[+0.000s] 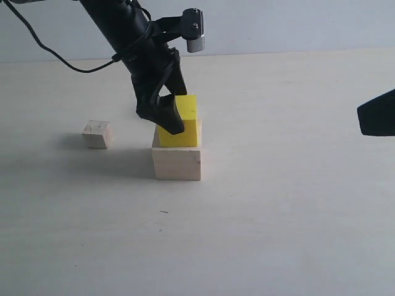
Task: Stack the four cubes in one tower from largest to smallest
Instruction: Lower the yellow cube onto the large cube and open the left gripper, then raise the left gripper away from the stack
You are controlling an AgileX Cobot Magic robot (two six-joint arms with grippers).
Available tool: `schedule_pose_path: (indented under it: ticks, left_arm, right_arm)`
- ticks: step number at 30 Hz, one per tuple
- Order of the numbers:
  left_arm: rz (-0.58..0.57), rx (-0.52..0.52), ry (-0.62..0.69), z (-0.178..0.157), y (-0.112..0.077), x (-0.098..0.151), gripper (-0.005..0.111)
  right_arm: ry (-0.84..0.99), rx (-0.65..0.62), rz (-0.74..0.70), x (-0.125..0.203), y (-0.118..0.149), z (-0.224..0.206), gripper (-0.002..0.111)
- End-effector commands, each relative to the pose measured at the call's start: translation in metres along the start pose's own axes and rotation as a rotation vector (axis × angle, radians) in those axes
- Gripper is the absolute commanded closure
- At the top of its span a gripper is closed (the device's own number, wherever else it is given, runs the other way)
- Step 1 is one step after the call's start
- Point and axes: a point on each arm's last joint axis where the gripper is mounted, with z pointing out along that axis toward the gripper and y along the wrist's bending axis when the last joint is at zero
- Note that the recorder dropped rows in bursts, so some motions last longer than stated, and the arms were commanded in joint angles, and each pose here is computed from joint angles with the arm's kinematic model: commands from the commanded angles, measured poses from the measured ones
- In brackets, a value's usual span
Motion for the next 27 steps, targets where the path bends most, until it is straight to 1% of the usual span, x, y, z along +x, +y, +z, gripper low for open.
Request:
schedule_pose_path:
  ticks: [1,11,24,27]
  left_arm:
    - [-0.018,-0.011,-0.024,-0.006,0.002,0.0,0.02]
    - [-0.042,-0.038,-0.134,-0.021,-0.002,-0.013,0.02]
    - [-0.011,-0.091,-0.174,-0.054,-0.013,-0.023,0.02]
    - [-0.006,-0.149,-0.203,-0.064,-0.013,-0.027,0.02]
  right_arm:
    - [-0.005,0.007,-0.003,0.001,-0.001,0.0,0.108]
    - [-0.005,0.009,-0.005,0.001,-0.001,0.0,0.108]
    - [-0.005,0.009,-0.005,0.001,-0.001,0.0,0.108]
    - [-0.005,0.009,-0.005,0.001,-0.001,0.0,0.108]
